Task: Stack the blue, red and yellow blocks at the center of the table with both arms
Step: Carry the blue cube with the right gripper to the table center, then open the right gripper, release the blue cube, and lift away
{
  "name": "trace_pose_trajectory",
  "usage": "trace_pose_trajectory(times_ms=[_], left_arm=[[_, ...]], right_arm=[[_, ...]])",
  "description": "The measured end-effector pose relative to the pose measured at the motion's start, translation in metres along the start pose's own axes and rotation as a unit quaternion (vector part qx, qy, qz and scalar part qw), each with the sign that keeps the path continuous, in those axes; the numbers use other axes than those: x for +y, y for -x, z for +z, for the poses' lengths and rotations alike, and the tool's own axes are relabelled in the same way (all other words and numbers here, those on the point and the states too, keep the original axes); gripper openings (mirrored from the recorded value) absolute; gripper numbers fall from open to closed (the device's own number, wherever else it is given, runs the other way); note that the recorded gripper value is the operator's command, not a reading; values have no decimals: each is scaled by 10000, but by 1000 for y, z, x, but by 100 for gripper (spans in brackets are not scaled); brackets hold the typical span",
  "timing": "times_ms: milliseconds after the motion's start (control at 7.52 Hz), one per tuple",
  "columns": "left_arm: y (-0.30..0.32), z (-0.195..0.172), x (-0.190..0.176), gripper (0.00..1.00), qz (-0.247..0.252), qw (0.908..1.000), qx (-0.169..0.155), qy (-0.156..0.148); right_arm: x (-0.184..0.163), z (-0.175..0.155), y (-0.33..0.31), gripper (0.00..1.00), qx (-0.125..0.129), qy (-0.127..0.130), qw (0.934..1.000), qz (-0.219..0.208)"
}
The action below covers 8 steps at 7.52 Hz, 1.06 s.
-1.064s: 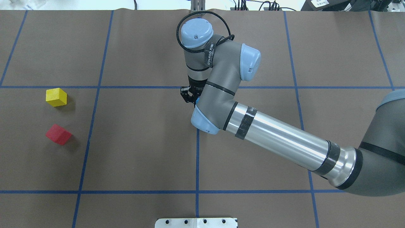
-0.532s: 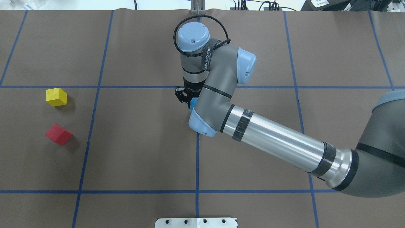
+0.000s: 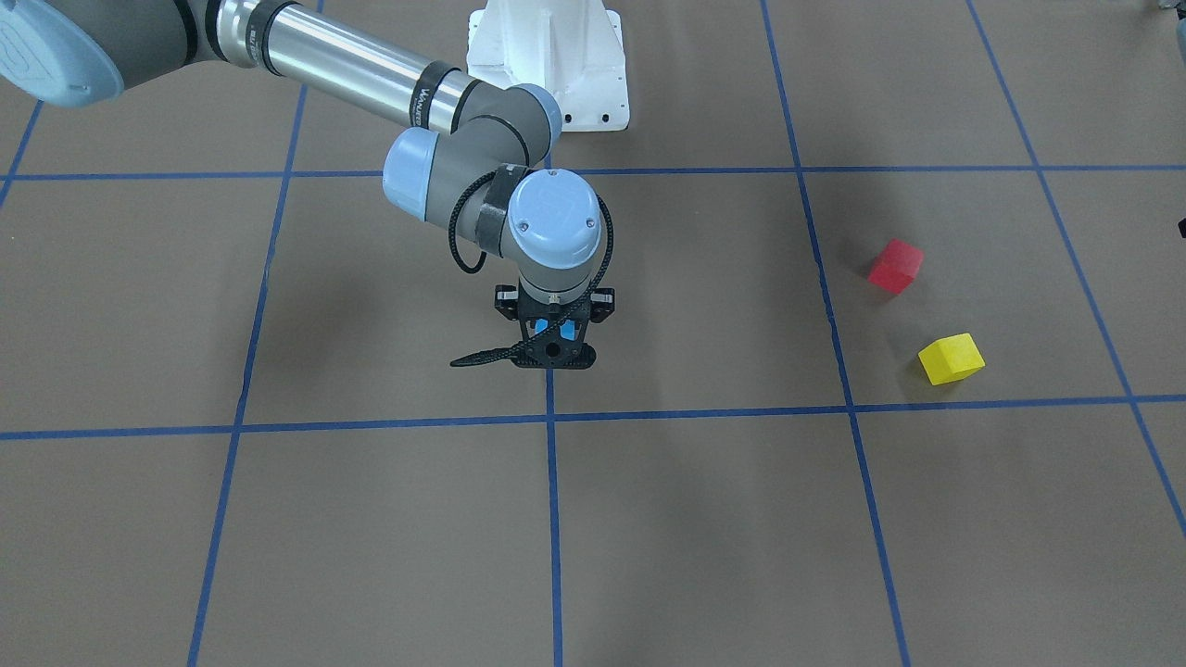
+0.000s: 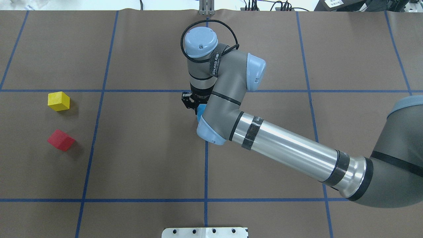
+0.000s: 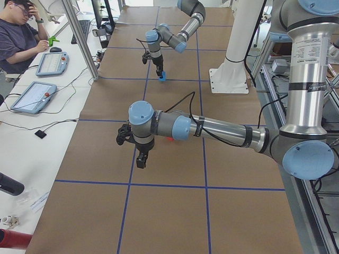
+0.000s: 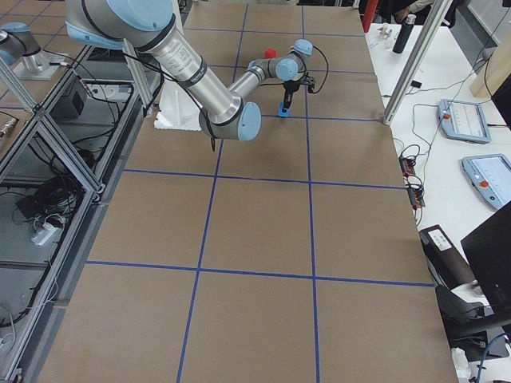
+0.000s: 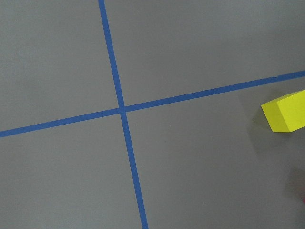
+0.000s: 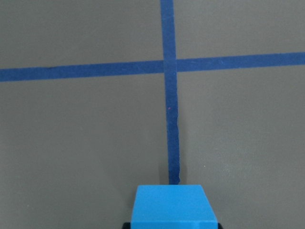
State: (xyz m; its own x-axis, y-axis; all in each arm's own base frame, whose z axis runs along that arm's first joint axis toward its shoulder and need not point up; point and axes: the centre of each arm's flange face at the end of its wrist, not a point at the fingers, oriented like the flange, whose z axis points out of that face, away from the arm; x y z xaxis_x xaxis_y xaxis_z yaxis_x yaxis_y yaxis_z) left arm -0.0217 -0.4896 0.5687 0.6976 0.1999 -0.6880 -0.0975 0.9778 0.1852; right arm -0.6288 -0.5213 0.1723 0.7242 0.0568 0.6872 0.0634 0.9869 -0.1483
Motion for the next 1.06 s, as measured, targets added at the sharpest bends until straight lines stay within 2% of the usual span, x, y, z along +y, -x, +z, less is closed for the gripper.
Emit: trace_pose_trajectory(times_ms=[399,665,931,1064], left_arm=[[-2,-2,-3,100,-31,10000,3,0],[-9,-8,-8,100,-134,9999,0,-65],[-54,-19,-20,100,-632,9978,56,-204],[-94,-17,-22,100,-848,9962,124,-180]], right_arm=[[2,-4,0,99,-41,-30,10000,-54],[-4,-24,-9,99,-146,-160,9998,-54],[-28,-58,-75,99,-219,-414,9989,-66],[-43,-68,-133,99,-136,-549,9980,-279]])
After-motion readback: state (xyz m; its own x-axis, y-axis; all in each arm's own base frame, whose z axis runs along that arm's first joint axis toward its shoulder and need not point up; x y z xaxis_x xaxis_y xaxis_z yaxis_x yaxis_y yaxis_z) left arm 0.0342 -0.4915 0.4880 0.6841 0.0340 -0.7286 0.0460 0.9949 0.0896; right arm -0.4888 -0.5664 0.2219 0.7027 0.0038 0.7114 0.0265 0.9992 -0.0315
